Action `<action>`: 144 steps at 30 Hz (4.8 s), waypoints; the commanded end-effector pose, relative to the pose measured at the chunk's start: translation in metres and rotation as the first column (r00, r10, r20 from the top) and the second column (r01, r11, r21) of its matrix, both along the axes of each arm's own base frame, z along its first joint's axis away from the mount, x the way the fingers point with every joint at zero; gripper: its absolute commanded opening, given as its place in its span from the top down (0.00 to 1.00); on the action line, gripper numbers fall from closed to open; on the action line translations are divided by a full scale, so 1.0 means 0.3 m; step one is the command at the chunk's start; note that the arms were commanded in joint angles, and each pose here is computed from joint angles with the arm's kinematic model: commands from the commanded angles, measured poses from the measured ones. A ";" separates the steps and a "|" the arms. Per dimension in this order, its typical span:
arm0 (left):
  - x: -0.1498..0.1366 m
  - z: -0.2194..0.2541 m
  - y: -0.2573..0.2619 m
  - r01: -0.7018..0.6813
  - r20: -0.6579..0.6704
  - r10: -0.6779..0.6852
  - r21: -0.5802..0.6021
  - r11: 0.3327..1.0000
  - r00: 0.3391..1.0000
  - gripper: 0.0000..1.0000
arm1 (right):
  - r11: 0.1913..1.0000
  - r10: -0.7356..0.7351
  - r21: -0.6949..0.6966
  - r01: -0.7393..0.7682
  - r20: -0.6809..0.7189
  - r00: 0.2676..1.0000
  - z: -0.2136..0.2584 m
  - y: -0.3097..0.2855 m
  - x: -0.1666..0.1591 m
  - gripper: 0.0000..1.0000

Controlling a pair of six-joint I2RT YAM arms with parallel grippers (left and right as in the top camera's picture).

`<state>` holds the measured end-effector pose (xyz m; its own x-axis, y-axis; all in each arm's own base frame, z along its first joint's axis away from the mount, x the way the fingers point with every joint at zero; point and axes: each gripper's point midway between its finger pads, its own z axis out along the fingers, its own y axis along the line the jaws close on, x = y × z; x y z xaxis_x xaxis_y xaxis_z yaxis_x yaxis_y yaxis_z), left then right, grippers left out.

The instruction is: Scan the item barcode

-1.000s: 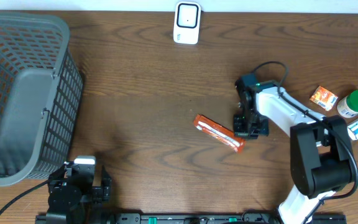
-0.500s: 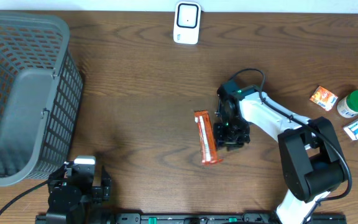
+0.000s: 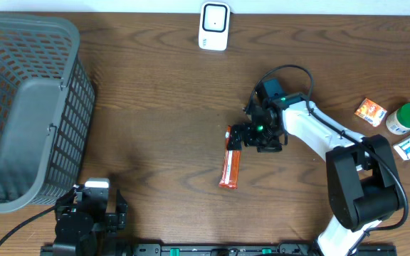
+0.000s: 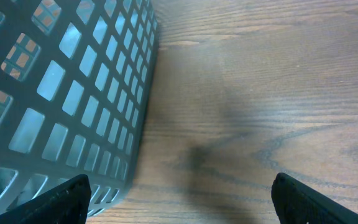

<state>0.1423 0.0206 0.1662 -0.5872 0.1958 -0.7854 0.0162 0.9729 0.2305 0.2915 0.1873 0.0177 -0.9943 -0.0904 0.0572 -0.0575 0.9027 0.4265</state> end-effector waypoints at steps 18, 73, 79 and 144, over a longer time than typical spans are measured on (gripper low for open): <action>-0.001 0.000 -0.001 0.002 0.002 -0.002 -0.002 1.000 1.000 0.08 | 0.949 -0.105 -0.315 0.034 -0.212 0.972 -0.332 -0.039 -0.138 0.99; -0.001 -0.001 -0.001 0.002 0.001 -0.002 -0.001 1.000 1.000 0.08 | 0.974 -0.226 0.197 0.111 0.871 0.435 0.792 0.033 0.465 0.99; -0.001 -0.001 -0.001 0.002 0.001 -0.002 -0.001 1.000 1.000 0.08 | 0.982 -0.189 0.175 0.076 0.952 0.239 0.800 0.083 0.648 0.99; -0.001 0.000 -0.001 0.002 0.002 -0.002 -0.002 1.000 1.000 0.08 | 0.175 0.445 -0.891 0.419 0.451 0.773 0.846 -0.851 0.831 0.99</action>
